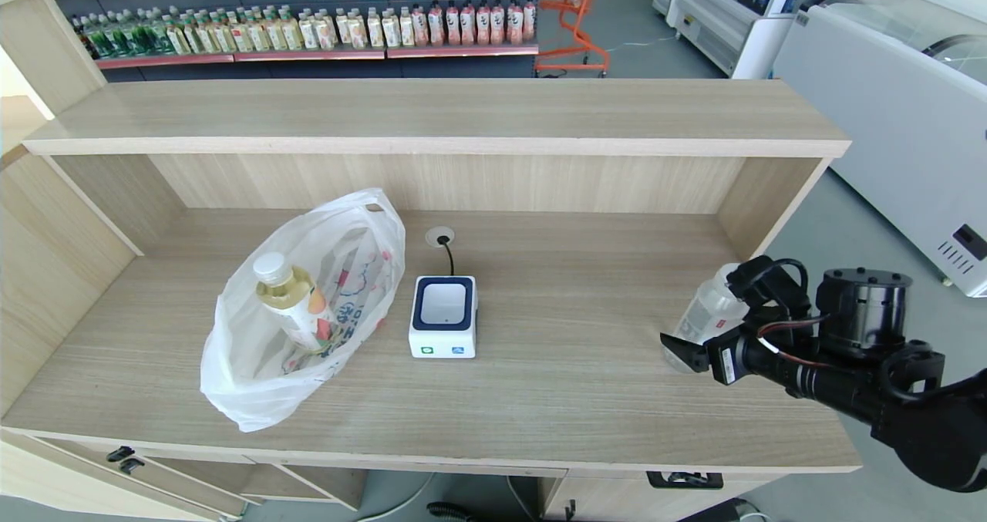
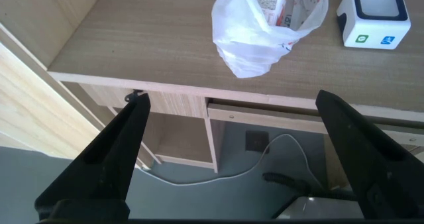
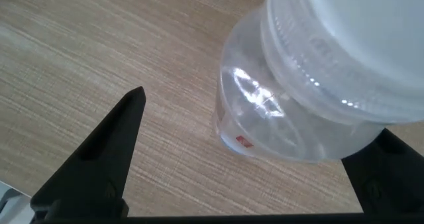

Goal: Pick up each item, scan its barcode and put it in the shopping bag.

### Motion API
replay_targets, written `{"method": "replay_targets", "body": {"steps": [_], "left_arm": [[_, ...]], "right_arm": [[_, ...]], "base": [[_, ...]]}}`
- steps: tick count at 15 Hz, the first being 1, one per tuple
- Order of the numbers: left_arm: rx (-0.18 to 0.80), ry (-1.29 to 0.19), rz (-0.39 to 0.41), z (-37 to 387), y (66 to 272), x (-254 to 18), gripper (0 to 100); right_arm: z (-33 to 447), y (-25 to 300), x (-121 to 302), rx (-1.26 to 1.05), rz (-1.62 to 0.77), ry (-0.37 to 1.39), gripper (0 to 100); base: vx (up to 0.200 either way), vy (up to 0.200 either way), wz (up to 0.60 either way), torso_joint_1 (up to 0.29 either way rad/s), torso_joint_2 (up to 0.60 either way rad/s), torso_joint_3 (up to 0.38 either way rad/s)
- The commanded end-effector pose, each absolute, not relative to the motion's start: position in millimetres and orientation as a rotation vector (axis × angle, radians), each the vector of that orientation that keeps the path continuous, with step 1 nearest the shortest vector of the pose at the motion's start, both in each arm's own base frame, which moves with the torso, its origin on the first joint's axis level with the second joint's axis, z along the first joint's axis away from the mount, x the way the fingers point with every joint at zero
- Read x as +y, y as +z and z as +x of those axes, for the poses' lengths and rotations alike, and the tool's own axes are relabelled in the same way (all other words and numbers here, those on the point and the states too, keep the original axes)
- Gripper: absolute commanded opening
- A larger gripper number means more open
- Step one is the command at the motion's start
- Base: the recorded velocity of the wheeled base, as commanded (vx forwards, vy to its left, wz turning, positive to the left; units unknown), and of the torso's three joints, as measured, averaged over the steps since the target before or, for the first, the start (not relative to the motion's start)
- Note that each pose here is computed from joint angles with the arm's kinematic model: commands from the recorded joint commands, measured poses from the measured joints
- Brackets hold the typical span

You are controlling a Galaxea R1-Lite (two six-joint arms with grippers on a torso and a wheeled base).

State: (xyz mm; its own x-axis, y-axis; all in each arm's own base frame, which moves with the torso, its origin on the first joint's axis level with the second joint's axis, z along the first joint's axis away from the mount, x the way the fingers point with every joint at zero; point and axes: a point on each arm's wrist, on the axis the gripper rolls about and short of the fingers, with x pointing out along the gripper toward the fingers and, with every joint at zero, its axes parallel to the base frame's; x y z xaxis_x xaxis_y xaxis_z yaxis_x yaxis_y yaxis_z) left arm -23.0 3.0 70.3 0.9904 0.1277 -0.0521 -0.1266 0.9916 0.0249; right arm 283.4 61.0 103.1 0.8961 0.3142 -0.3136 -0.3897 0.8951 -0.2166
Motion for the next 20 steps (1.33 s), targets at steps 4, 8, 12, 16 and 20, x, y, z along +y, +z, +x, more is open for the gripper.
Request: {"method": "replay_targets", "body": {"steps": [4,8,12,16,20], "left_arm": [[0.053,0.128,0.022,-23.0,70.3,3.0,100],[0.053,0.128,0.022,-23.0,70.3,3.0,100],[0.053,0.128,0.022,-23.0,70.3,3.0,100],[0.053,0.128,0.022,-23.0,70.3,3.0,100],[0.053,0.128,0.022,-23.0,70.3,3.0,100]], "right_arm": [[290.3,94.8,62.7,0.271,-0.297,0.379,100],[295.5,90.6,64.2,0.236,-0.292,0.394,0],[302.7,86.8,65.2,0.215,-0.293,0.39,0],[309.6,82.8,67.1,0.205,-0.293,0.391,0],[312.2,75.2,69.2,0.203,-0.295,0.395,0]], "base": [[0.0,0.0,0.0,0.0,0.0,0.0],[0.0,0.0,0.0,0.0,0.0,0.0],[0.0,0.0,0.0,0.0,0.0,0.0],[0.0,0.0,0.0,0.0,0.0,0.0],[0.0,0.0,0.0,0.0,0.0,0.0]]}}
